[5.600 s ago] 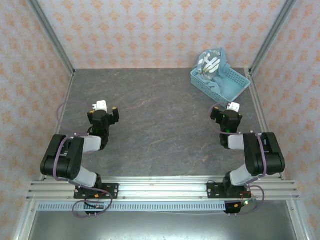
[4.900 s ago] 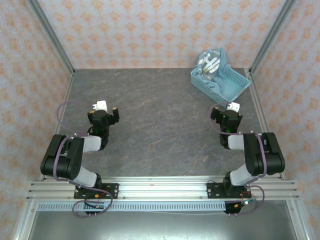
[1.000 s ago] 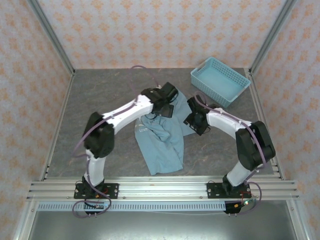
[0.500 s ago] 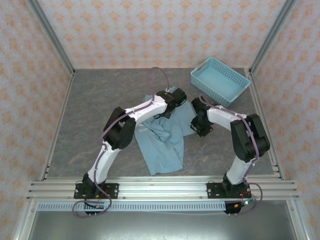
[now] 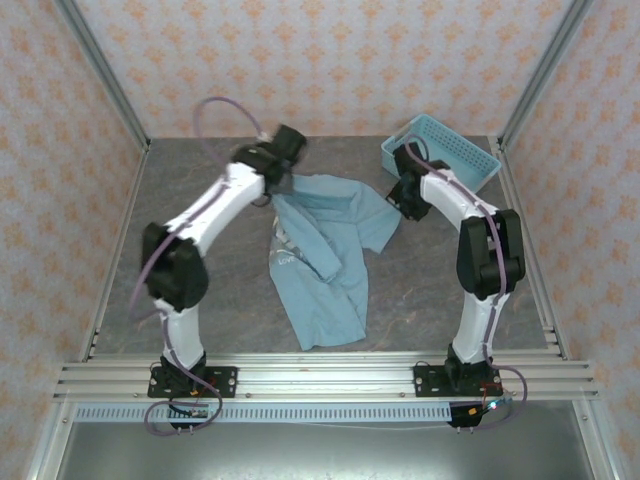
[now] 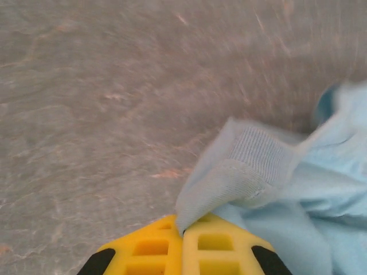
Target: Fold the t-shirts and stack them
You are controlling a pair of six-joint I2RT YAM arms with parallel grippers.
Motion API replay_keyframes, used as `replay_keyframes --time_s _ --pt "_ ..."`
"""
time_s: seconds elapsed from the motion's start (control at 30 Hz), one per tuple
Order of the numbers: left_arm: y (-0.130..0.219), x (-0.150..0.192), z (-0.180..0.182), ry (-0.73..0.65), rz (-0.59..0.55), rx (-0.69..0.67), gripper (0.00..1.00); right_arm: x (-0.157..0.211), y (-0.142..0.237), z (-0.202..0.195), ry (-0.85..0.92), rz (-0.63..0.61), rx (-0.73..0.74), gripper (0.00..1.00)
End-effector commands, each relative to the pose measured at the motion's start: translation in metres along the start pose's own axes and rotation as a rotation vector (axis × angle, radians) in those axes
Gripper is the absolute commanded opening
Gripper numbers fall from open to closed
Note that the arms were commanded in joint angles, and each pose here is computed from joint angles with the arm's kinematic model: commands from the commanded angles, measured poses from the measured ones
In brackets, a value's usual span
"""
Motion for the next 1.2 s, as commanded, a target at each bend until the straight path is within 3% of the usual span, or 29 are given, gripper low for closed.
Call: replay_keyframes --time_s 0.0,0.13,0.27,0.33,0.37,0.4,0.47,0.57,0.67,0.77,0.83,1.0,1.17 --pt "0.015 -0.007 0.038 0.2 0.012 0.082 0.0 -0.028 0.015 0.004 0.099 -0.067 0.057 0.0" --pt "0.001 0.001 0.091 0.332 0.087 0.07 0.0 -0.041 0.02 0.037 0.152 -0.036 0.002 0.0" --pt "-0.03 0.016 0.136 0.388 0.174 0.004 0.01 -0.026 0.004 0.06 0.195 0.099 -0.055 0.0" --pt "-0.039 0.02 0.163 0.391 0.185 -0.102 0.21 -0.015 0.0 0.063 0.216 0.148 -0.053 0.1" --pt "-0.041 0.021 0.175 0.383 0.184 -0.162 0.43 -0.012 0.002 0.064 0.232 0.153 -0.05 0.22" --pt "-0.039 0.021 0.184 0.373 0.178 -0.216 0.52 -0.009 0.006 0.063 0.245 0.145 -0.045 0.33" --pt "-0.031 0.022 0.188 0.358 0.166 -0.273 0.59 -0.004 0.014 0.059 0.261 0.125 -0.034 0.47" --pt "-0.018 0.037 0.167 0.299 0.164 -0.253 0.6 0.005 0.033 0.05 0.269 0.089 -0.035 0.57" --pt "-0.018 0.084 0.128 0.313 0.245 -0.145 0.6 0.03 0.049 0.036 0.283 0.084 -0.05 0.58" --pt "-0.027 0.137 0.101 0.413 0.348 -0.039 0.61 0.081 0.051 0.023 0.305 0.159 -0.077 0.6" --pt "-0.037 0.154 0.087 0.489 0.38 0.033 0.63 0.122 0.048 0.021 0.311 0.241 -0.111 0.59" --pt "-0.051 0.14 0.055 0.552 0.394 0.146 0.66 0.208 0.023 0.017 0.341 0.398 -0.1 0.54" --pt "-0.054 0.14 0.035 0.523 0.437 0.112 0.67 0.225 -0.013 0.006 0.282 0.441 -0.021 0.5"
Point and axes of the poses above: each hand's point on the last joint's axis, 136 mm out from that joint toward the fingers, its own y axis back along the fingers, its own z axis along the line the jaws close on, x = y × z, the point moved 1 cm from there along y, back along the fingers, and after that the axes turned 3 degrees about -y, right-handed, at the moved point
